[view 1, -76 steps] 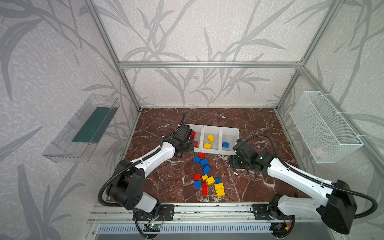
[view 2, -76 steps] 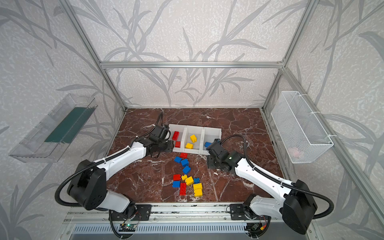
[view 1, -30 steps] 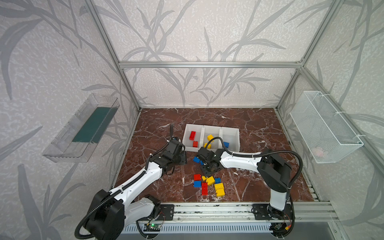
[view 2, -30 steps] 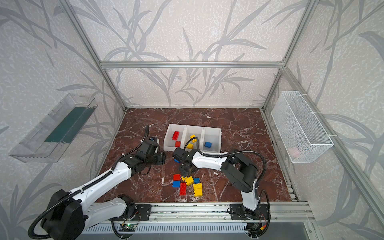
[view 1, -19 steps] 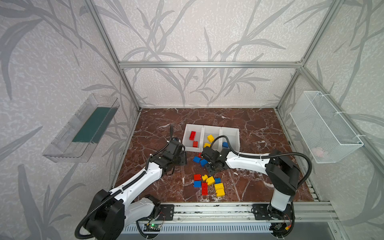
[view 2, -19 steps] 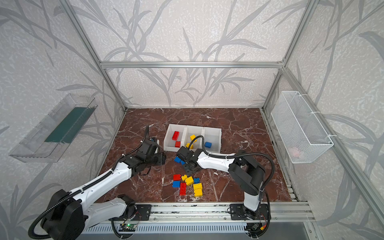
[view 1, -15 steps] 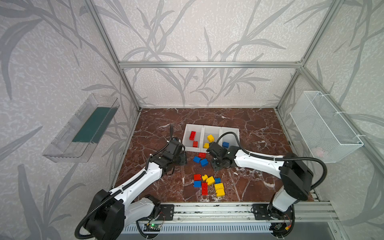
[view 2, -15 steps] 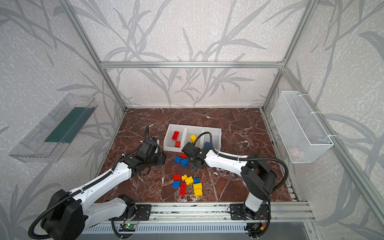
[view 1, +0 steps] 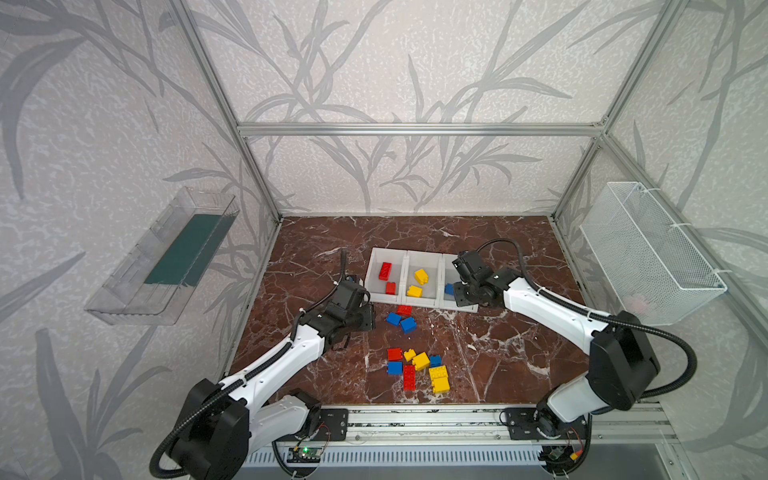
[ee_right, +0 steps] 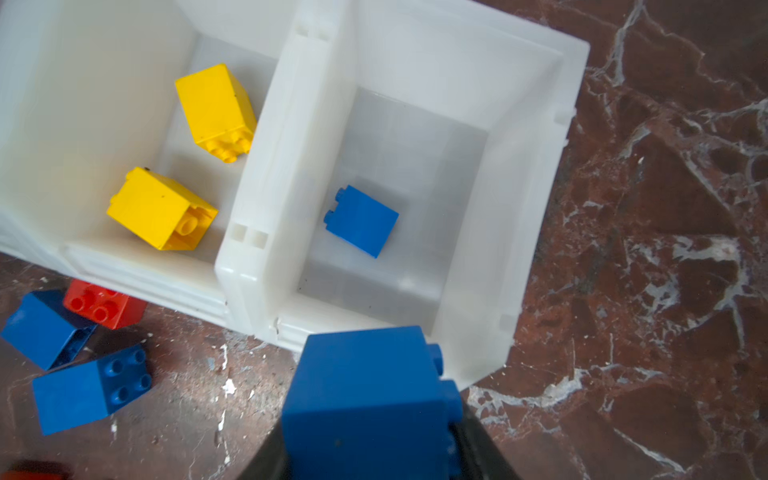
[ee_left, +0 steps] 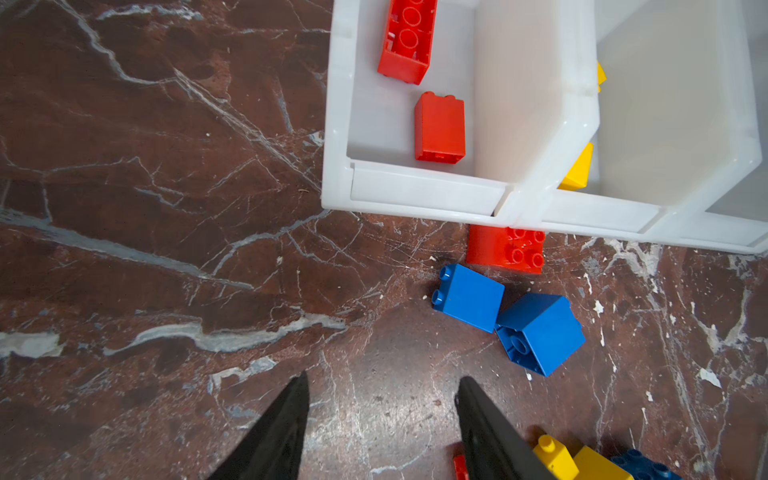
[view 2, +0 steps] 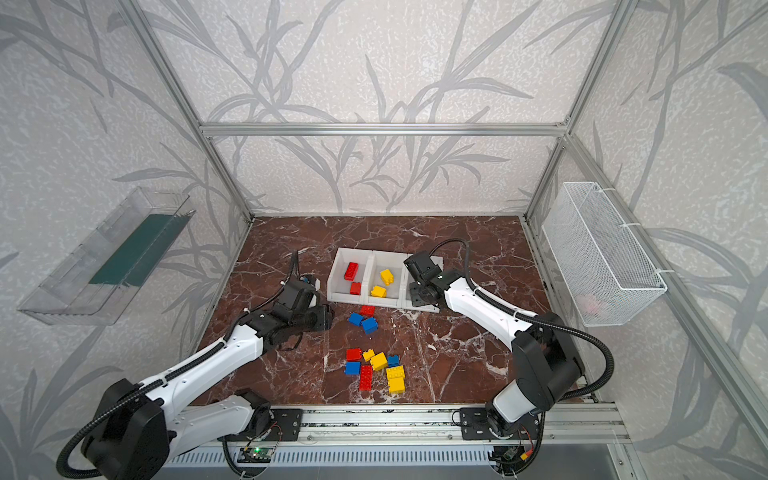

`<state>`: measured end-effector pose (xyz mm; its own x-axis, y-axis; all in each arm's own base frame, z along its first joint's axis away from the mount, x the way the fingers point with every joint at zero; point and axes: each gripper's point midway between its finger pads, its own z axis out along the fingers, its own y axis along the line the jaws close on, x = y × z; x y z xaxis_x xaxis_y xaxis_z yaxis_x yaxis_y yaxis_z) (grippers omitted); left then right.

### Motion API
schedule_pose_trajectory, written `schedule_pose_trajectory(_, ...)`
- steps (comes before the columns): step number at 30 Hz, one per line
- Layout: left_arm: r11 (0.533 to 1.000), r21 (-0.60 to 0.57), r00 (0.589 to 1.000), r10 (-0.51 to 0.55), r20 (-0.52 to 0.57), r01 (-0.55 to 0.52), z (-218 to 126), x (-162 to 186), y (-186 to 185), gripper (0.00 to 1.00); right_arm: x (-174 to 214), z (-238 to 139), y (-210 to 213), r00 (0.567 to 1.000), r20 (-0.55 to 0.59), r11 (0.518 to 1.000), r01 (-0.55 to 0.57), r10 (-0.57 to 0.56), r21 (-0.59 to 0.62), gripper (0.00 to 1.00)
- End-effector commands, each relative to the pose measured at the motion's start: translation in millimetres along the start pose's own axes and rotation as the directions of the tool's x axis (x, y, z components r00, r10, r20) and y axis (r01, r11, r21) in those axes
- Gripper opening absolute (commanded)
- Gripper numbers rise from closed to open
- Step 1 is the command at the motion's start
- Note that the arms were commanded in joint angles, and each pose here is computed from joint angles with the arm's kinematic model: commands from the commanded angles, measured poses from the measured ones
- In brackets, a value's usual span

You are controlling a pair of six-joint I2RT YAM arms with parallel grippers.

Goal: Sort the legos into containers by color
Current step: 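Carry the blue brick into the far compartment and open the right gripper, then grasp a blue brick with the left gripper while the right gripper withdraws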

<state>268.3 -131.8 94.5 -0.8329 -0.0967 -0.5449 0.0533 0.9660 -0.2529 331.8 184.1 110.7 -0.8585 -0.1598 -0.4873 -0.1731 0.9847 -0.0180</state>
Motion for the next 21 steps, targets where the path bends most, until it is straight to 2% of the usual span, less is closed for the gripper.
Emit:
schedule_pose_trajectory(1,1.0,0.014,1.0,-0.018,-0.001,0.018,-2.3,2.6,0.1,0.6,-12.8,2.5,-3.5,1.0,-0.01,1.0,0.003,-0.003,0.013,0.4)
schedule_pose_trajectory(7,1.0,0.017,1.0,-0.022,0.003,0.022,-3.8,1.5,-0.7,0.6,-16.7,10.2,0.1,1.0,-0.014,1.0,-0.01,0.01,0.004,0.45)
schedule_pose_trajectory(15,1.0,0.022,1.0,-0.018,0.003,0.018,-4.3,1.1,-1.7,0.6,-22.0,6.6,-2.7,1.0,-0.002,1.0,-0.028,0.028,0.012,0.66)
schedule_pose_trajectory(21,0.999,0.044,1.0,-0.01,0.001,0.01,-4.0,1.3,-6.2,0.6,-19.2,1.5,-4.0,0.998,0.011,0.998,-0.055,0.055,-0.001,0.7)
